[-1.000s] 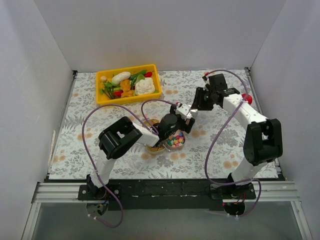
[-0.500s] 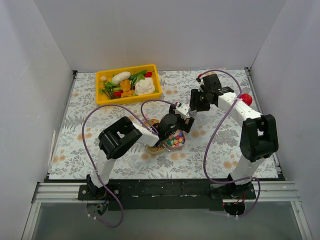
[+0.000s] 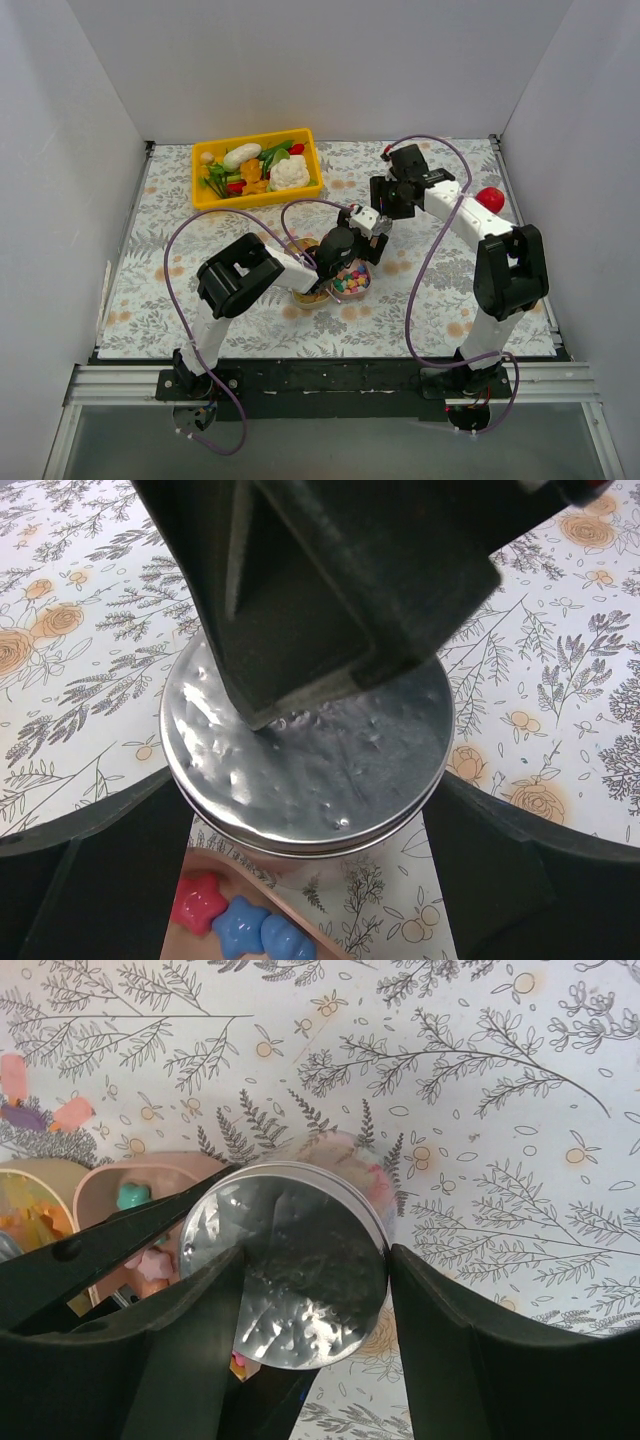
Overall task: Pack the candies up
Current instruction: Screw the bottle lid onto the packing bottle.
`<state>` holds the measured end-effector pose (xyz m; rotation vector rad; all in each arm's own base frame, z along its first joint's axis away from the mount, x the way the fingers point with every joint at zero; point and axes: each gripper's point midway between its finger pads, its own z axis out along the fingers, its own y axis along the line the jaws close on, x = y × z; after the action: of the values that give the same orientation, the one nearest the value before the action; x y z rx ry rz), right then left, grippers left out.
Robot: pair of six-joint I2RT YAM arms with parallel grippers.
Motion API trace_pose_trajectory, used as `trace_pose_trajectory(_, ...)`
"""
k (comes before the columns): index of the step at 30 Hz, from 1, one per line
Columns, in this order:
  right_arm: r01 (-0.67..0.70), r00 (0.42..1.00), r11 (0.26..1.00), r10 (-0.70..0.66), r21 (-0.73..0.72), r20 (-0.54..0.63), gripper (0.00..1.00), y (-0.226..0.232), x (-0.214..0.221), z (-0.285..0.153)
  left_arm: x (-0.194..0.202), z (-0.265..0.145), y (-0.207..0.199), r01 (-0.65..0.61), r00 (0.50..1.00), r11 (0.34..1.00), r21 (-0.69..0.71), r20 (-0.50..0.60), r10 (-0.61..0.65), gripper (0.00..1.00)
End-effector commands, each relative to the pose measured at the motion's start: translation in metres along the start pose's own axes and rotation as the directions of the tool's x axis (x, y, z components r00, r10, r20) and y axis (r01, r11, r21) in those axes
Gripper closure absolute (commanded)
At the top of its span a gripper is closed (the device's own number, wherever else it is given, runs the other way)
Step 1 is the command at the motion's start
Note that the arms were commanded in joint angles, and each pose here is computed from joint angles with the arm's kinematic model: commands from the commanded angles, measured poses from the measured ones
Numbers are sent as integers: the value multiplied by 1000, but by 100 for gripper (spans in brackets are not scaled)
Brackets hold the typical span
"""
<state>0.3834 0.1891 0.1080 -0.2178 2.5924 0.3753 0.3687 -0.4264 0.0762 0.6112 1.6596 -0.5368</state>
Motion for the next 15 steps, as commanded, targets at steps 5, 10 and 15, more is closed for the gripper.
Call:
trace_pose_trajectory(5,39,982,969,9,246,-191,45,-45,70,11,49,-13,-7,-13,986,1000,23,-164,16,15)
trace_pose_trajectory(10,-1,994,994,13,108,-105,47,-24,44,7,50,-13,-6,-7,986,1000,21,-167,11,15)
trace_pose_trajectory(15,-22,987,996,36,91,-154,50,-23,57,7,49,-11,-6,-9,986,1000,16,-165,12,15)
